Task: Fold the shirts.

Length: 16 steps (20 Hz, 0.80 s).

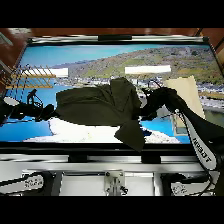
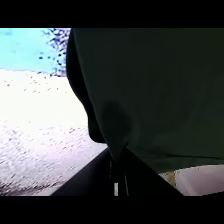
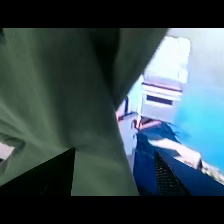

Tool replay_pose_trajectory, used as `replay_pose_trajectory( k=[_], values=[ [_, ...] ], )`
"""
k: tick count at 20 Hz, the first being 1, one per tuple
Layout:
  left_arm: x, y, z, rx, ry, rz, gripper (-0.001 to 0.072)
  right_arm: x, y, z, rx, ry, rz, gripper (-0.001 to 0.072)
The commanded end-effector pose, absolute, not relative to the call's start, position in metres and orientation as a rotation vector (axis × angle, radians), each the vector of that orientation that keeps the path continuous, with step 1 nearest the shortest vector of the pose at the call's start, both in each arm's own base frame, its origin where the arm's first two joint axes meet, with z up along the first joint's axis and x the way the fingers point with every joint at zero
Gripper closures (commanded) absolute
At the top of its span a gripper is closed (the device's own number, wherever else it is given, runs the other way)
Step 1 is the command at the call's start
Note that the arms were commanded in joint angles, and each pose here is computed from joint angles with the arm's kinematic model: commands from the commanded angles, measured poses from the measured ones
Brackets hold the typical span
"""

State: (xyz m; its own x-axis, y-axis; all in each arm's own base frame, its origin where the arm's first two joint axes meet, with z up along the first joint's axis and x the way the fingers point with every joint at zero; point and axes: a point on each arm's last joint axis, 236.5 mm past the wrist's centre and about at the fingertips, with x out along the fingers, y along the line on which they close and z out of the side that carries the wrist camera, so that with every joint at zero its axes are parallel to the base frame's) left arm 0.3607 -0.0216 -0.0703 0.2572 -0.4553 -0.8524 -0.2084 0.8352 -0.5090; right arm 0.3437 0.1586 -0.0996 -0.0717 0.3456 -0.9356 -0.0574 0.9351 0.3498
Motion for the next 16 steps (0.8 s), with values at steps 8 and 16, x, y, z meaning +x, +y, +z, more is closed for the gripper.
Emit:
replay_pose_trajectory(
  k=[8,16],
  values=[
    [0.394,-0.024,0.051,-0.333,0.998,-0.307,0.0671,0.412,0.165,0.021,0.13,1.176,0.389,0.0655],
    [0.301,-0.046,0.471,0.081,-0.048,-0.264,0.0671,0.349,0.137,0.459,0.042,0.023,0.455,0.0655]
  ],
)
